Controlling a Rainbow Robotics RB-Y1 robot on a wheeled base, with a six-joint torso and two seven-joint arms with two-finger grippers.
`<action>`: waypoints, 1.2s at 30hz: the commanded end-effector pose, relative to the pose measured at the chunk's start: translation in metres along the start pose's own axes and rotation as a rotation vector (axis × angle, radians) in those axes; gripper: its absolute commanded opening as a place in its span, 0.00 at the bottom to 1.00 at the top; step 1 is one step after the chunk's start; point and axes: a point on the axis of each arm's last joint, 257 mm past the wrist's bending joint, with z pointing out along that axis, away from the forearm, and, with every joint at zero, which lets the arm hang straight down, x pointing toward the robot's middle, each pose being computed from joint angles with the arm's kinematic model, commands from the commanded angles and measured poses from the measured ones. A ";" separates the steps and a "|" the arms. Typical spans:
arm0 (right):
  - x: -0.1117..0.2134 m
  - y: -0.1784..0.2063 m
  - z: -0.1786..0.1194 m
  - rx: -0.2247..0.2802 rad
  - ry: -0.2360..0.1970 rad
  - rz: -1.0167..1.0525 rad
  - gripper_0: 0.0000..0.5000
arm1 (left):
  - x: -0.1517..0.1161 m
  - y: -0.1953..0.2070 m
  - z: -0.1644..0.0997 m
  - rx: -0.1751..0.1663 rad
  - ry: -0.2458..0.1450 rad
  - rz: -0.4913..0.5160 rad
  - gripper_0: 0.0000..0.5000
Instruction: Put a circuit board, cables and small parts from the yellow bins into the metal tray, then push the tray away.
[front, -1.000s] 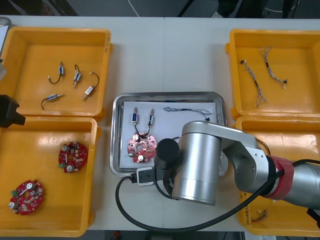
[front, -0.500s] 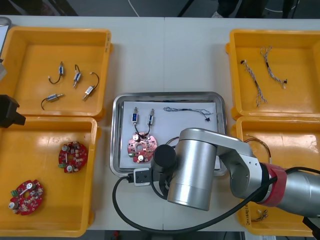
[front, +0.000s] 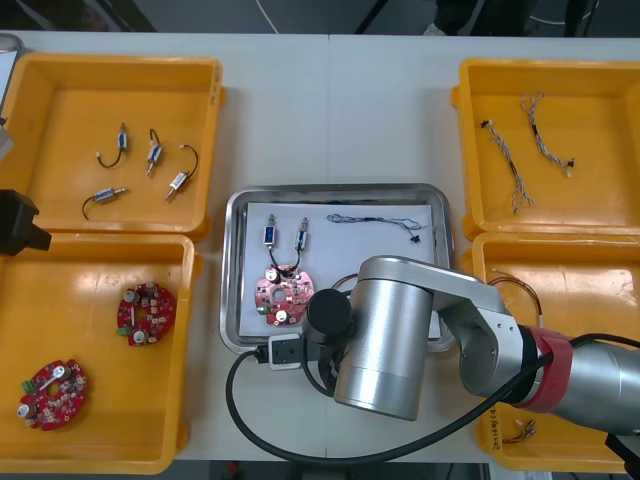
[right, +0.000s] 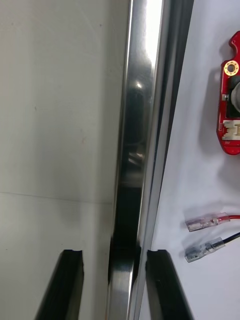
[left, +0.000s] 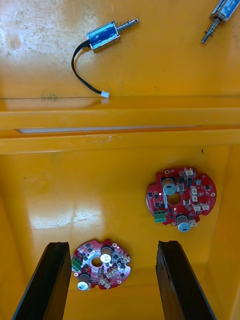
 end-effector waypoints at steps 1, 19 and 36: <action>-0.018 0.007 -0.002 0.008 -0.038 0.014 0.16 | -0.002 0.016 -0.016 -0.049 -0.022 0.108 1.00; -0.013 -0.031 -0.006 0.120 -0.020 0.035 0.00 | -0.002 0.016 -0.016 -0.049 -0.022 0.108 1.00; -0.007 -0.065 -0.009 0.153 0.022 0.090 0.00 | -0.002 0.016 -0.016 -0.049 -0.022 0.108 1.00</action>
